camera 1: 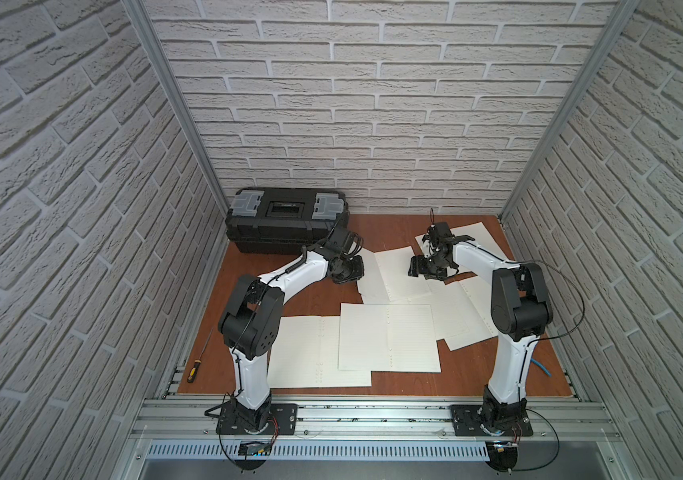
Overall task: Close the notebook
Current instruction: Close the notebook at the center of the board.
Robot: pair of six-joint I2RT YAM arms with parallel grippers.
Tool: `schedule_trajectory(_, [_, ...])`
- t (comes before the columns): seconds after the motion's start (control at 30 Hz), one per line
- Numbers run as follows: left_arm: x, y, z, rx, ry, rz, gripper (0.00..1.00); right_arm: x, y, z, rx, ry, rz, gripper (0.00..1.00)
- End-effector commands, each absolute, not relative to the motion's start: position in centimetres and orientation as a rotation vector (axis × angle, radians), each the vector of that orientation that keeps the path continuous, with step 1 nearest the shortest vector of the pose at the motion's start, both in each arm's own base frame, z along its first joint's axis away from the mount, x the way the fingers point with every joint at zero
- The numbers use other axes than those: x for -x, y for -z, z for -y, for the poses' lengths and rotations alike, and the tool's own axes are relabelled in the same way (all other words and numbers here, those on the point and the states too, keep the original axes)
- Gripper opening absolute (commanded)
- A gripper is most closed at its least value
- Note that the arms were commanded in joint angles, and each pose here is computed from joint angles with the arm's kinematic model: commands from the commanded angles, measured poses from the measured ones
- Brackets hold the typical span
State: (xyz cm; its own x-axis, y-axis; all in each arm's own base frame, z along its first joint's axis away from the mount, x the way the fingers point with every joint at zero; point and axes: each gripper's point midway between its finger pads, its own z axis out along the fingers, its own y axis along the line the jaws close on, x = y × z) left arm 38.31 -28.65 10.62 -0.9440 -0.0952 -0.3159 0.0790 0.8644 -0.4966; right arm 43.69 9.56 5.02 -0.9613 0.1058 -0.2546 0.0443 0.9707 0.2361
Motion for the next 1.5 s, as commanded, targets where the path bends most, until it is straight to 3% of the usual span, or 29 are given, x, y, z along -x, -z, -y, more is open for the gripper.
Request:
schedule_trajectory(0.0, [-37.6,-12.1,28.3,-0.029,0.748,-2.689,0.08,-43.7,-7.4,-9.8,-0.11,-0.332,-2.796,0.75])
schedule_trajectory(0.8, [-34.8,-13.6,26.1,-0.139,0.657,-2.727,0.09,-42.3,-8.0,-10.9,-0.103,-0.374,-2.781,0.75])
schedule_trajectory(1.0, [-35.4,-14.1,26.9,-0.166,0.674,-2.719,0.15,-42.1,-7.2,-11.7,-0.103,-0.401,-2.788,0.75])
schedule_trajectory(1.27, [-36.5,-15.4,27.8,-0.186,0.694,-2.687,0.34,-42.1,-6.9,-11.8,-0.102,-0.406,-2.794,0.74])
schedule_trajectory(1.47, [-37.1,-16.2,29.0,-0.222,0.723,-2.67,0.4,-42.3,-7.1,-11.7,-0.11,-0.397,-2.788,0.75])
